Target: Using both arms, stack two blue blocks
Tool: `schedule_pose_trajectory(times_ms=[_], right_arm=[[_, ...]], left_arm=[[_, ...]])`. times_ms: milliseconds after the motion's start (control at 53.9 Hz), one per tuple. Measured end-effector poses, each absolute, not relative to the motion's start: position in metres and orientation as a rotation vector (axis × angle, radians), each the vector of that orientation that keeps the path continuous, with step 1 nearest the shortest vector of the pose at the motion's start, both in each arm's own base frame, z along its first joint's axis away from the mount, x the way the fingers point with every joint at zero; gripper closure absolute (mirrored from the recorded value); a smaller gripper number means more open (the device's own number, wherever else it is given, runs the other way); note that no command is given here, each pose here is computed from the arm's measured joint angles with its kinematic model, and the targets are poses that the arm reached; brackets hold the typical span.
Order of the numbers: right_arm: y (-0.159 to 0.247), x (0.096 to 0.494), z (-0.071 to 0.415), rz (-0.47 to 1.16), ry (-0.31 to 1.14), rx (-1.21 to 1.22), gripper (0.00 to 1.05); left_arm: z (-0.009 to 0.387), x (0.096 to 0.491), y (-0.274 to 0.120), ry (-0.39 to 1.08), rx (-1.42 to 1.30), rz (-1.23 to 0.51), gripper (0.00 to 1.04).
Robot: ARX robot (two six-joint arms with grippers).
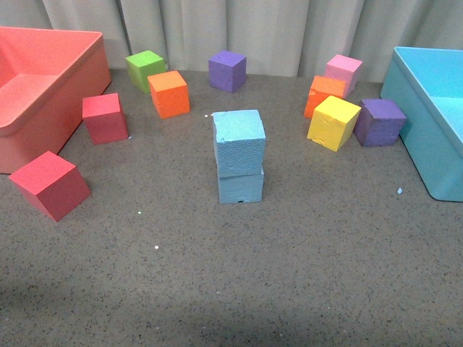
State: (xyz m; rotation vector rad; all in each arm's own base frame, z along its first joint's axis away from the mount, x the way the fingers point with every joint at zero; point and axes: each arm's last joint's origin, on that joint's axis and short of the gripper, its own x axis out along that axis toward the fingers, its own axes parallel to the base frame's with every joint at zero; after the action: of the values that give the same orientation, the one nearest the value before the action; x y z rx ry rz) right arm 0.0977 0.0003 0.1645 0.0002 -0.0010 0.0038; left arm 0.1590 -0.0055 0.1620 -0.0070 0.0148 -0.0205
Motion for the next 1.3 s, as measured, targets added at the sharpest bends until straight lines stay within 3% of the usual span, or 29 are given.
schedule_pose_trajectory(times_ms=[1299], right_arm=[[0.000,0.098,0.164,0.003,-0.001,0.000,0.09]], left_arm=[[0.173,0.108,0.000,-0.023,-0.008,-0.003,1.01]])
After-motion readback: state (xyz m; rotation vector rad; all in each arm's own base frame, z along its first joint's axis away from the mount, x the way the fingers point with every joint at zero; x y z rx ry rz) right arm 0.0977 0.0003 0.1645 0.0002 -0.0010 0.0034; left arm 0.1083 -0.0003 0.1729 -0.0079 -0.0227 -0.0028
